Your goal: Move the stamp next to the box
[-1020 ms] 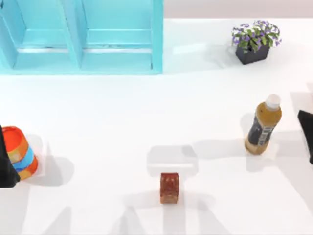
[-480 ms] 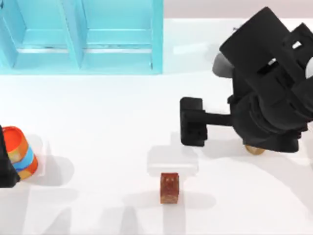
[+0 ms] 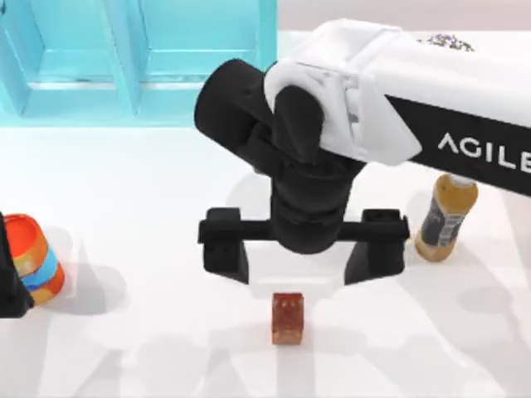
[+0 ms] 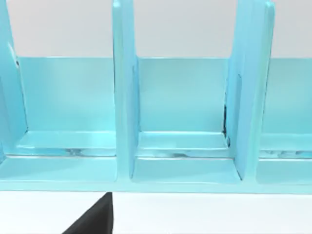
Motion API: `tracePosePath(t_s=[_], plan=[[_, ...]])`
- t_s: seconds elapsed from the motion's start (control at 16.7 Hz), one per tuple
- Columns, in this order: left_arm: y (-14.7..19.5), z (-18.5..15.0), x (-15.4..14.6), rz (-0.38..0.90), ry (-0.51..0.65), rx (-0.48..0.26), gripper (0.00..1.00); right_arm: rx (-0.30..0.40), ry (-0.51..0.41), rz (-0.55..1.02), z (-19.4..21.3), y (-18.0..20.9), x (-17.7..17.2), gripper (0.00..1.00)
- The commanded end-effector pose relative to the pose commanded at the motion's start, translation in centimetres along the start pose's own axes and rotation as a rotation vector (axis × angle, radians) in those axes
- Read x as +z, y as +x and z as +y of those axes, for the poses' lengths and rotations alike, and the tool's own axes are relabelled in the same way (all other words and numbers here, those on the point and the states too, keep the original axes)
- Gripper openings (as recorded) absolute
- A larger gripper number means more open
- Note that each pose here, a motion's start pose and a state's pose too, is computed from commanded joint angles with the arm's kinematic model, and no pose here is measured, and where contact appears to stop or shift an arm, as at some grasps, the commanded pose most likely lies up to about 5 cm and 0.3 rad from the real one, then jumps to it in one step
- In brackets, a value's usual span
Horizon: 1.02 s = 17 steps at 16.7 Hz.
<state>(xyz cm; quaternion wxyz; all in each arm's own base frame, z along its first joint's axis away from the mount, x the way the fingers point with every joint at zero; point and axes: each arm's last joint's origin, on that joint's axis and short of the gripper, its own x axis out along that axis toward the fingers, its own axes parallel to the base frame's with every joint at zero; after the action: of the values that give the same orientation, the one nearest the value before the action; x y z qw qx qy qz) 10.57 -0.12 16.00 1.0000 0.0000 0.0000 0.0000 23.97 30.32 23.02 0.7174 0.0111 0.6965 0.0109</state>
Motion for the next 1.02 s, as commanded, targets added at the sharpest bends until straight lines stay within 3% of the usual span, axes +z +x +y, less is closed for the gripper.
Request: tracePosePath(t_s=[0.18,0.6,1.02], plan=[[0.0,0.0,0.0,0.000,0.000,0.000,1.00,-0.031,0.010,0.029,0.9,0.9,0.5,1.00],[0.0,0.0,0.0,0.000,0.000,0.000,1.00,-0.033,0.012,0.030,0.8,1.5,0.6,1.00],[0.0,0.0,0.0,0.000,0.000,0.000,1.00,-0.024,0.009,0.023,0.9,9.3,0.5,1.00]])
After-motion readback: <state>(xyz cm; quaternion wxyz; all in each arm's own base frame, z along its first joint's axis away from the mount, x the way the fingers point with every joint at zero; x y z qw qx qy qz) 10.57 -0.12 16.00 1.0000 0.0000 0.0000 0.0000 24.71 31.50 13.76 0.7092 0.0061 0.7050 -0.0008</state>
